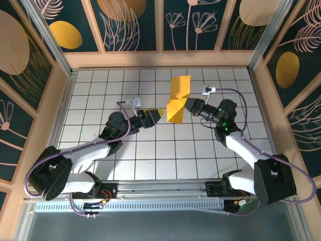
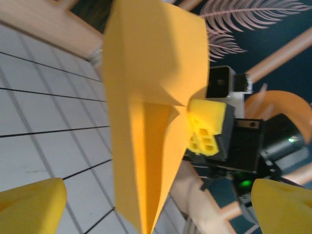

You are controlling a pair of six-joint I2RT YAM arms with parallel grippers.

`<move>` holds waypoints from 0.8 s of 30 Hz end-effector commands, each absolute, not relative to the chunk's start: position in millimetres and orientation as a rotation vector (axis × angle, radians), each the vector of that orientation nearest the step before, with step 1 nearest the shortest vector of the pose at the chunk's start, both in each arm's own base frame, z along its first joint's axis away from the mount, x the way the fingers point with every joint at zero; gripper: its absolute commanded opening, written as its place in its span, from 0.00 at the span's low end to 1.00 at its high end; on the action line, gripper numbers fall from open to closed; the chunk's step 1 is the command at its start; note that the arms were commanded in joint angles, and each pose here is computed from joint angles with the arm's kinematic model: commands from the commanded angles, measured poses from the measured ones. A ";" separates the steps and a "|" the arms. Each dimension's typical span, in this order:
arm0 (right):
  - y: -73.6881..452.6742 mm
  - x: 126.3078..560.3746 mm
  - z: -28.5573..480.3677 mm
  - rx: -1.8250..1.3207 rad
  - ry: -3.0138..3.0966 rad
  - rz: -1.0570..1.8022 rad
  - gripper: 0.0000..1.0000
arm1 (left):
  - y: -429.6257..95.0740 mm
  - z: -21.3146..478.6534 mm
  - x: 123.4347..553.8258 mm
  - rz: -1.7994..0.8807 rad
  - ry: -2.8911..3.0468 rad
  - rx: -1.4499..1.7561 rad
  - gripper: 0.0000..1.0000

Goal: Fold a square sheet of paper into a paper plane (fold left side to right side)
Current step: Turn over the paper at the center of the table.

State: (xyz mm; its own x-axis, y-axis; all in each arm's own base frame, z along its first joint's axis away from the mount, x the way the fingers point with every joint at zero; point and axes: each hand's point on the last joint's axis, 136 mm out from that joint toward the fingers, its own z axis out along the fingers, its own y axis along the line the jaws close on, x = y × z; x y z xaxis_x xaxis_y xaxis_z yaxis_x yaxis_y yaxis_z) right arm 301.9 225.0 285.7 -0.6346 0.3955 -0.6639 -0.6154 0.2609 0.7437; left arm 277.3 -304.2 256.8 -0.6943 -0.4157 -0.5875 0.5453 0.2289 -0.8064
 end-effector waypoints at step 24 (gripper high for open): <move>242.9 294.2 293.8 -0.256 1.650 1.612 0.17 | -337.3 270.2 274.4 -1.846 1.665 0.176 0.32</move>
